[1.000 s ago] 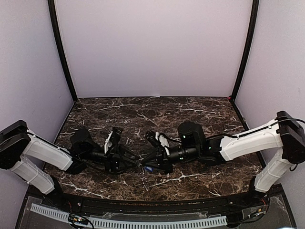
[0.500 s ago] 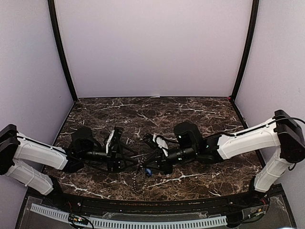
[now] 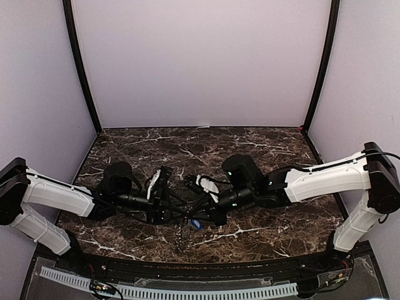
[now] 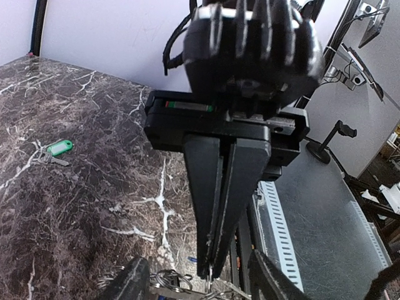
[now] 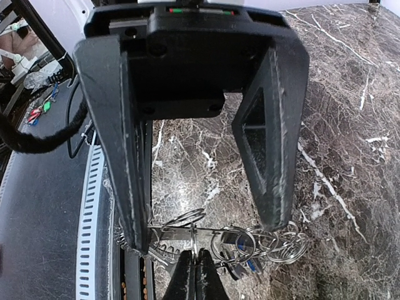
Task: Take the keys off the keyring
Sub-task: Pass from the right arm to the left
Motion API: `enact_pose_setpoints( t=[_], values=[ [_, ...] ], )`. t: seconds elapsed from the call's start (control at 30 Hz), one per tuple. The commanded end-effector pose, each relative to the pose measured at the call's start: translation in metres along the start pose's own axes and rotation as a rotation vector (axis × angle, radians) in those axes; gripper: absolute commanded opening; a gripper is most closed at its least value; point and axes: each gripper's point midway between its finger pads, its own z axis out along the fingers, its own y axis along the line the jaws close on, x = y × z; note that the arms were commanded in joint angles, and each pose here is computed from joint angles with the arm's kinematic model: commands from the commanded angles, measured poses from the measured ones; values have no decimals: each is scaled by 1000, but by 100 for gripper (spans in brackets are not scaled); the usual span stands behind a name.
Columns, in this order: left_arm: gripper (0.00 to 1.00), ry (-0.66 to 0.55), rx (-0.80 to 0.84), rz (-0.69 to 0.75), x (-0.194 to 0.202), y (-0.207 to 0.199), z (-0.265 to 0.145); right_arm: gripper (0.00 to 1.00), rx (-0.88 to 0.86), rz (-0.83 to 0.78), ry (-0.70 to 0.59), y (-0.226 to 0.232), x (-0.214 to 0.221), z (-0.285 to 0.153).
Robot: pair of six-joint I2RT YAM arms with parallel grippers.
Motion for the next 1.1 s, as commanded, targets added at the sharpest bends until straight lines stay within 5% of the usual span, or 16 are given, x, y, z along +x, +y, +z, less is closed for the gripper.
enact_pose_setpoints(
  t=[0.0, 0.1, 0.53, 0.77, 0.9, 1.07],
  values=[
    [55, 35, 10, 4, 8, 0, 4, 0, 12, -37, -34, 2, -19, -11],
    [47, 37, 13, 2, 8, -1, 5, 0, 8, -41, -28, 3, -19, -11],
    [43, 69, 30, 2, 11, -2, 12, 0, -1, -69, 0, 5, -23, -13],
    [24, 87, 58, 7, 16, -8, 13, 0, 7, -81, 10, 4, -26, -15],
    [0, 76, 63, 18, 15, -11, 12, 0, 20, -74, 1, 0, -27, -17],
    [0, 27, 71, 31, 7, -16, 9, 5, 14, -43, -48, 0, -29, -26]
  ],
)
